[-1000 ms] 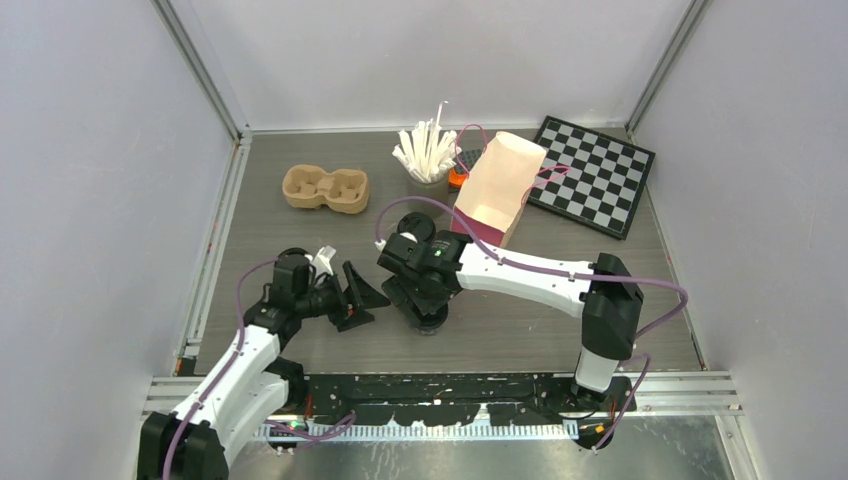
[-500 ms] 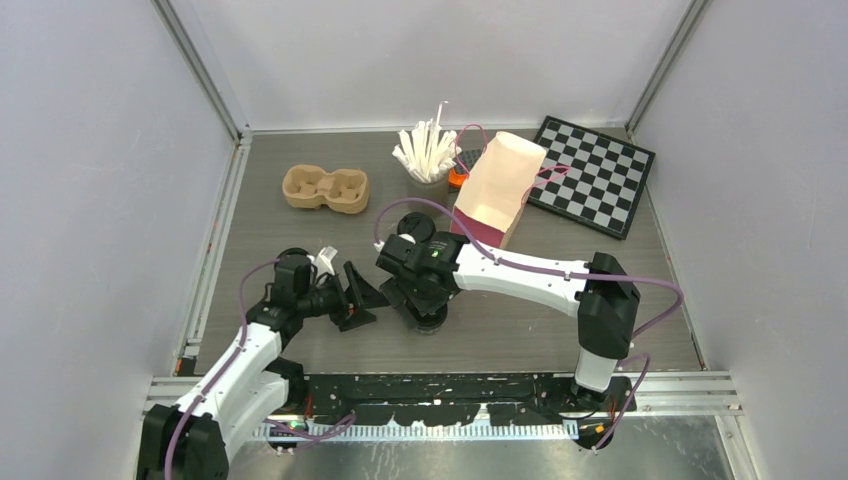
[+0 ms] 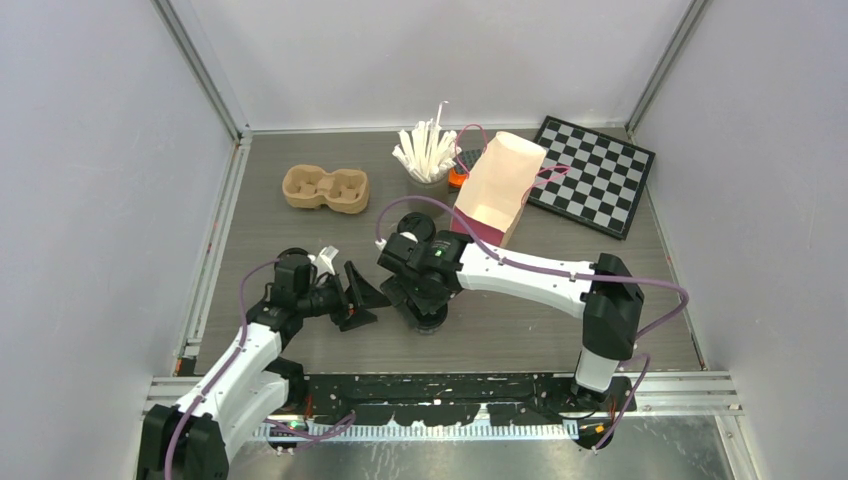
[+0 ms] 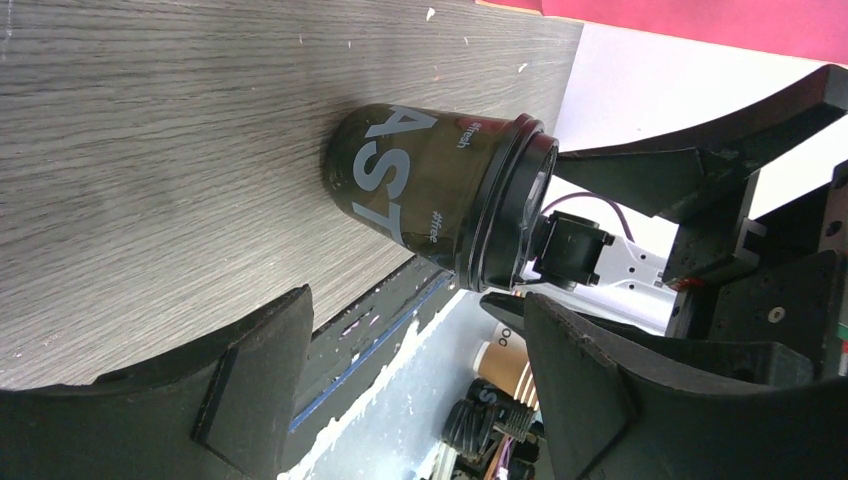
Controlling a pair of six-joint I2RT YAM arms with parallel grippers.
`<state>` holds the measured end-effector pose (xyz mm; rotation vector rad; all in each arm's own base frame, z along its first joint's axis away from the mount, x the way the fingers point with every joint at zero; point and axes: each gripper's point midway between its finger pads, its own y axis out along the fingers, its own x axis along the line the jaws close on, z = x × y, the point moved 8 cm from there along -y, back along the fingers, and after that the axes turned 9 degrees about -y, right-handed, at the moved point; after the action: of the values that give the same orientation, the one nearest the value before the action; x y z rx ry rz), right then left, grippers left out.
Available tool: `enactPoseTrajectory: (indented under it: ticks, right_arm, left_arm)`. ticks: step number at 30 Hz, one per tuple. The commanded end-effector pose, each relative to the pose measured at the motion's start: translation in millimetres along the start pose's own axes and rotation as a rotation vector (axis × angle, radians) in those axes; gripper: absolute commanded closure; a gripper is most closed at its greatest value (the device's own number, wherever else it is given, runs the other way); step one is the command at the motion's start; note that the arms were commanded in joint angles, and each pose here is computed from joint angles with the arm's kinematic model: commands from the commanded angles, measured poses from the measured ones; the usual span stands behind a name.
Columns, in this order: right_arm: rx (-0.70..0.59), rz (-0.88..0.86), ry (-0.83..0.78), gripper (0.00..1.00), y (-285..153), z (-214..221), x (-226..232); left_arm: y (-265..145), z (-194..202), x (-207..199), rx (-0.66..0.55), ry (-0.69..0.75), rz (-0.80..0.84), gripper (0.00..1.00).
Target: Pack the takeout coffee
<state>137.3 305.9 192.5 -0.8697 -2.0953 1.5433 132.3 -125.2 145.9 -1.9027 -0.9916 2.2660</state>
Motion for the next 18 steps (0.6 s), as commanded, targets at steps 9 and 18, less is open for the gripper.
enactPoseTrajectory:
  ticks: [9,18]
  right_arm:
    - [-0.114,-0.025,0.04,0.05,-41.4,-6.4,-4.9]
    - [-0.2,-0.004,0.093,0.26,-46.9,-11.3,-7.7]
  left_arm:
    - [-4.3,-0.8,-13.6,0.004,0.067,0.071,0.21]
    - [0.1,-0.2,-20.6,-0.019,0.121,0.07,0.28]
